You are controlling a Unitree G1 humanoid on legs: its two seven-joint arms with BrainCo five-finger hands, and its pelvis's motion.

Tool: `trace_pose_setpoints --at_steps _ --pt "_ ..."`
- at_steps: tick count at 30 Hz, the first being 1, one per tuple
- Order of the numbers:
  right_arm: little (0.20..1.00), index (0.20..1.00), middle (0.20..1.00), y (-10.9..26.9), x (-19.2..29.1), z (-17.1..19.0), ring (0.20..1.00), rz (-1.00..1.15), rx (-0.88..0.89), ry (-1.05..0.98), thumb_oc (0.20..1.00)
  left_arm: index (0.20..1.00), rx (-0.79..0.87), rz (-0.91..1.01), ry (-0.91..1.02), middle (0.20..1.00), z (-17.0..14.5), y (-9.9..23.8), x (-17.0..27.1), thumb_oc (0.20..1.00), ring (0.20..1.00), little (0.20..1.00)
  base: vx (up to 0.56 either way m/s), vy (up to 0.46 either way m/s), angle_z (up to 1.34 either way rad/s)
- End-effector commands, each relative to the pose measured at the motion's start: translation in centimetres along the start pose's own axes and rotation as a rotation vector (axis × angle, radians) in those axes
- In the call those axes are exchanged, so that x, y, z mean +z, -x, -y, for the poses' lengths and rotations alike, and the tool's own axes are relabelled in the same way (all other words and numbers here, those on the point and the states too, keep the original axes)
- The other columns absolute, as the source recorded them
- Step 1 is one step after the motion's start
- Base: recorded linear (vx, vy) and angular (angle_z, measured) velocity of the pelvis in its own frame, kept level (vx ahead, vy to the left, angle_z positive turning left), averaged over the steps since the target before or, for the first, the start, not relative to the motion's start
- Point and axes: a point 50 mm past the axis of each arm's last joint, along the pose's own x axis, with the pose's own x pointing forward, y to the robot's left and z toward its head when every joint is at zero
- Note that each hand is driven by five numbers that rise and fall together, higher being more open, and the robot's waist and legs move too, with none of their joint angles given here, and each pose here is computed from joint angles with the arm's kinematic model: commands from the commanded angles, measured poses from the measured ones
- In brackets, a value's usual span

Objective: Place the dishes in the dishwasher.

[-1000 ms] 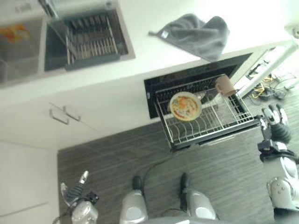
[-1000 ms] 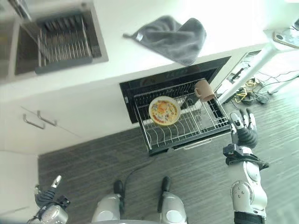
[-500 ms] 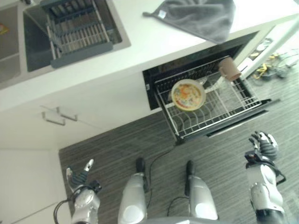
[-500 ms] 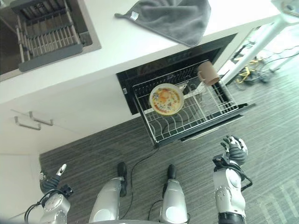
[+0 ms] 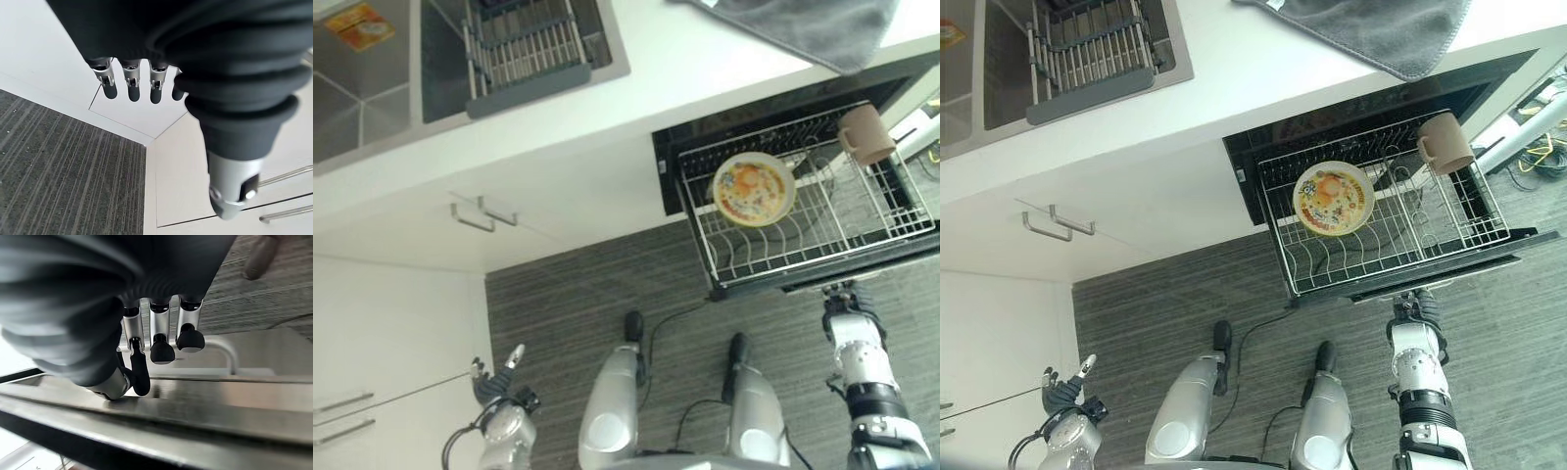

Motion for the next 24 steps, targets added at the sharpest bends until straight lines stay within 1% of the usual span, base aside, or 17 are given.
trace_pose_setpoints --at_steps 1,7,12,15,19,20,23,24 --pt "0.200 0.200 0.200 0.0 1.9 -2.8 0.200 -0.002 0.154 -0.043 0.200 1.000 0.035 0.062 -0.001 1.000 -1.6 -1.1 1.8 1.000 1.000 1.000 0.00 0.005 0.06" --pt "0.200 0.200 0.200 -0.8 3.5 -4.0 0.200 0.007 0.190 0.006 0.200 1.000 0.022 0.057 -0.017 1.000 -1.8 -1.1 1.7 1.000 1.000 1.000 0.00 -0.006 0.06" --pt "0.200 0.200 0.200 -1.0 6.5 -6.3 0.200 0.081 0.233 0.095 0.200 1.000 0.017 0.053 -0.047 1.000 -2.2 -1.3 1.8 1.000 1.000 1.000 0.03 -0.010 0.07" --pt "0.200 0.200 0.200 -0.8 8.4 -8.4 0.200 0.128 0.271 0.162 0.200 1.000 0.014 0.053 -0.069 1.000 -2.4 -1.4 1.9 1.000 1.000 1.000 0.04 -0.012 0.12" --pt "0.200 0.200 0.200 -0.6 10.8 -11.9 0.200 0.176 0.303 0.275 0.200 1.000 0.003 0.053 -0.106 1.000 -2.8 -1.7 2.0 1.000 1.000 1.000 0.05 0.019 0.09" --pt "0.200 0.200 0.200 -0.5 11.5 -13.2 0.200 0.173 0.320 0.333 0.200 1.000 -0.007 0.056 -0.136 1.000 -2.9 -1.7 2.0 1.000 1.000 1.000 0.07 0.018 0.21" --pt "0.200 0.200 0.200 -0.3 12.1 -14.2 0.200 0.177 0.326 0.396 0.200 1.000 -0.014 0.060 -0.161 1.000 -3.2 -1.8 2.1 1.000 1.000 1.000 0.06 0.007 0.20" --pt "0.200 0.200 0.200 -0.1 12.6 -15.2 0.200 0.189 0.325 0.434 0.200 1.000 -0.021 0.064 -0.179 1.000 -3.3 -1.9 2.3 1.000 1.000 1.000 0.06 0.020 0.10"
